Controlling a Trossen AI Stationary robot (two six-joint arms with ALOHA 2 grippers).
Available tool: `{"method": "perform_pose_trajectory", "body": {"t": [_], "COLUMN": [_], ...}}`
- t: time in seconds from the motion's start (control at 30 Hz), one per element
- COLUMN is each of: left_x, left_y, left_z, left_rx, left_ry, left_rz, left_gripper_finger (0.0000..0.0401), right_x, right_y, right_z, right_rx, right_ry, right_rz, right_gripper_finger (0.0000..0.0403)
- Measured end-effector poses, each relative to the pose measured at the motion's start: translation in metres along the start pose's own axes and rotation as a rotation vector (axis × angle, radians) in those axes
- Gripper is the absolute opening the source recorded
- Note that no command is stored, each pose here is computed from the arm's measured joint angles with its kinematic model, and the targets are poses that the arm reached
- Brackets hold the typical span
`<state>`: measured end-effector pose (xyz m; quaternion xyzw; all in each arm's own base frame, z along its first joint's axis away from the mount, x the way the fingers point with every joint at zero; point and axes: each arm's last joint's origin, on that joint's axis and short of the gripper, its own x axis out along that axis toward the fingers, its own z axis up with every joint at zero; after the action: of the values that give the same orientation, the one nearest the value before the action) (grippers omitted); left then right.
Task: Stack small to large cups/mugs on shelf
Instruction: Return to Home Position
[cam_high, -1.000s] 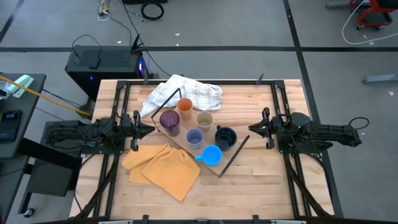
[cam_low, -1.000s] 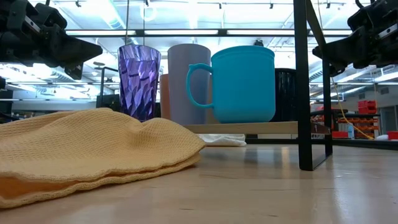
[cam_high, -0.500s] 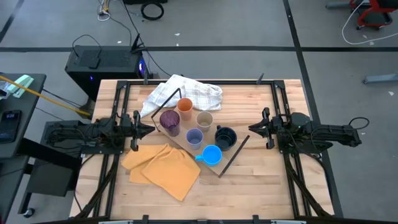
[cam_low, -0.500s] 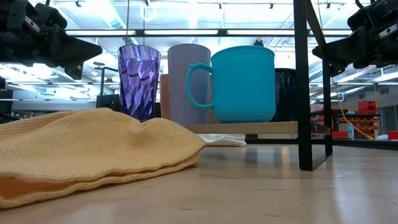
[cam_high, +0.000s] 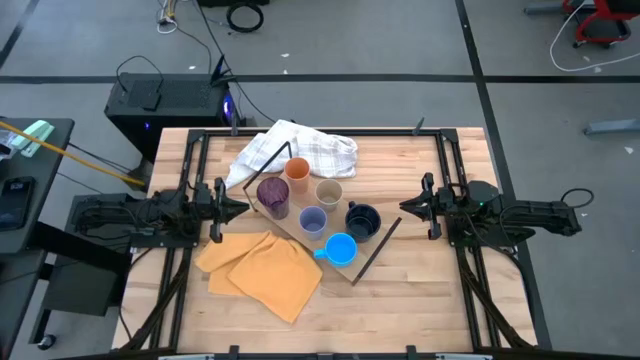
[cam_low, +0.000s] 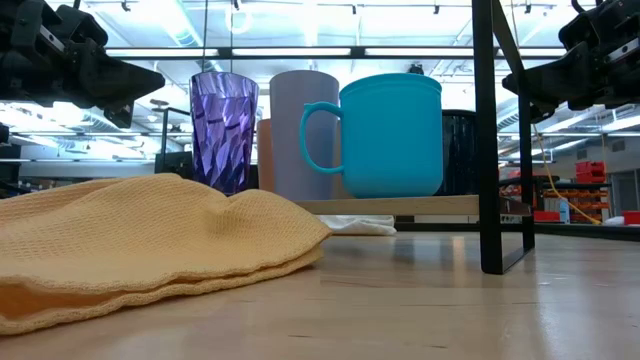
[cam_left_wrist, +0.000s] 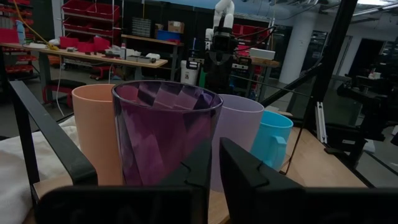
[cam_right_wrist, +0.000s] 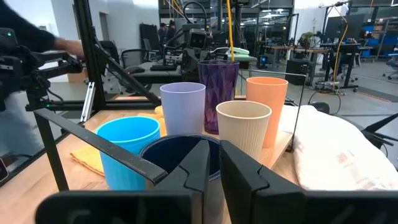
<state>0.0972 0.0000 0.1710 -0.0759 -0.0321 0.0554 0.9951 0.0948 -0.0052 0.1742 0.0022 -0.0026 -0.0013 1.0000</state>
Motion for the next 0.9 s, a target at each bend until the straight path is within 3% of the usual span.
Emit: {"method": "perform_pose_trajectory", "body": {"t": [0.9], "left_x": [0.0], "left_y": [0.0], "left_z": [-0.0001], "left_rx": [0.0], "left_ry": [0.001], "left_rz": [0.0], "left_gripper_finger": [0.0035], "right_x": [0.0], "right_y": [0.0], "right_z": [0.0001], "right_rx": [0.0], "right_ry": [0.0], "right_rz": [0.0], "right_gripper_finger": [0.0045]}}
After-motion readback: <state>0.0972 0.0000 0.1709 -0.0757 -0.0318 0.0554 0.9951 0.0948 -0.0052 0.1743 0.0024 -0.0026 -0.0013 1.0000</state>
